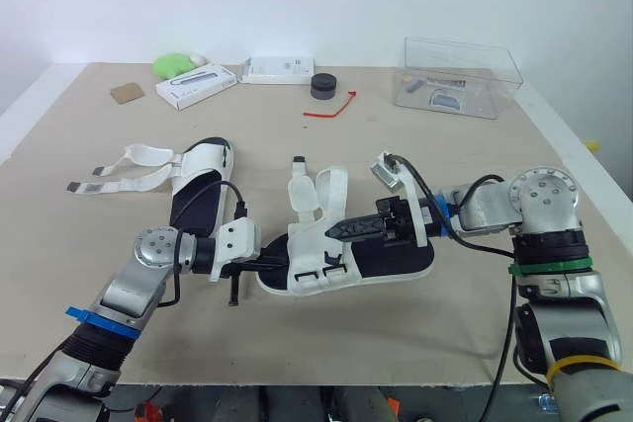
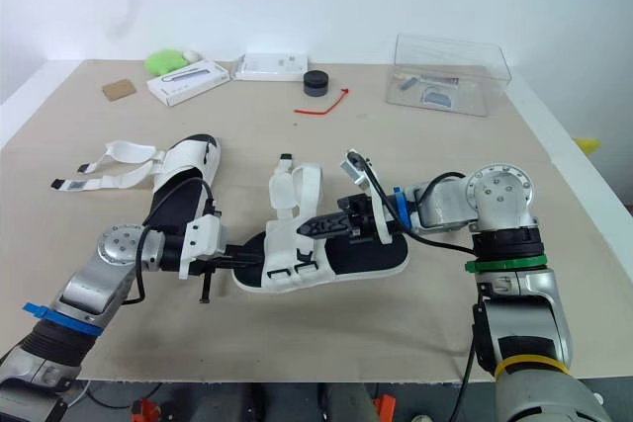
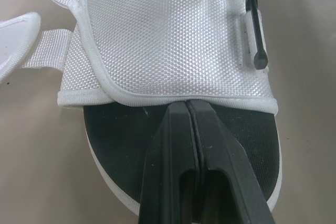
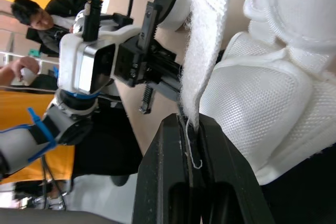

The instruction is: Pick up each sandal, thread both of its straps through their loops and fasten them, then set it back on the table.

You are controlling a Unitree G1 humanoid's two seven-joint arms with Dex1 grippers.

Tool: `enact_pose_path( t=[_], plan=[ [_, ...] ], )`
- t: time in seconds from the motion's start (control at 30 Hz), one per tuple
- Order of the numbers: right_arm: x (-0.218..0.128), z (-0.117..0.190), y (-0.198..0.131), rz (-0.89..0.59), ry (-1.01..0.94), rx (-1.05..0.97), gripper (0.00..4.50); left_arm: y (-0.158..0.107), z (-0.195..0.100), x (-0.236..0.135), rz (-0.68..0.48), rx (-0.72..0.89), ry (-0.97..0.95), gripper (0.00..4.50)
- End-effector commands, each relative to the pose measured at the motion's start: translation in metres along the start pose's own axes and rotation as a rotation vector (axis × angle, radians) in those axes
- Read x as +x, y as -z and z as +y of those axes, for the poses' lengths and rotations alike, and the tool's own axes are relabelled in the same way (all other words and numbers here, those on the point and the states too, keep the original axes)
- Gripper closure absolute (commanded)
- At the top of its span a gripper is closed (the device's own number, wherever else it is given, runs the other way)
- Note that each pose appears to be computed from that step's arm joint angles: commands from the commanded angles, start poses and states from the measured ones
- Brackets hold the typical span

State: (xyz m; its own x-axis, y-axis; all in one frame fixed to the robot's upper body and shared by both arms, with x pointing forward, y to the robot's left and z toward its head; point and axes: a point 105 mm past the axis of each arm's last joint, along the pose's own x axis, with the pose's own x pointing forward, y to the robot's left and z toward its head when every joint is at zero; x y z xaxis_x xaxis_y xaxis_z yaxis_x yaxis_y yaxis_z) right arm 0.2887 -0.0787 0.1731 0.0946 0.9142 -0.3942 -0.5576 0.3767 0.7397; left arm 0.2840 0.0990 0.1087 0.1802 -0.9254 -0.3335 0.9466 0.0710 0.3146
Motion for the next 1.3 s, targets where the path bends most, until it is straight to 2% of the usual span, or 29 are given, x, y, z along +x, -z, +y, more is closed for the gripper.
enact_pose_path(
  t=[0.03,0.47,1.3],
  plan=[
    [-0.003,0.007,-0.001,0.002,-0.022,-0.005,4.41,0.007,-0.007,0.006,0.021,-0.019,0.021,4.50],
    [-0.002,0.009,-0.006,-0.037,-0.038,0.085,4.41,0.009,-0.006,0.004,0.027,-0.021,0.018,4.50],
    [-0.007,-0.007,0.010,0.018,0.027,0.136,4.41,0.012,-0.010,0.005,0.037,-0.010,0.025,4.50]
  ],
)
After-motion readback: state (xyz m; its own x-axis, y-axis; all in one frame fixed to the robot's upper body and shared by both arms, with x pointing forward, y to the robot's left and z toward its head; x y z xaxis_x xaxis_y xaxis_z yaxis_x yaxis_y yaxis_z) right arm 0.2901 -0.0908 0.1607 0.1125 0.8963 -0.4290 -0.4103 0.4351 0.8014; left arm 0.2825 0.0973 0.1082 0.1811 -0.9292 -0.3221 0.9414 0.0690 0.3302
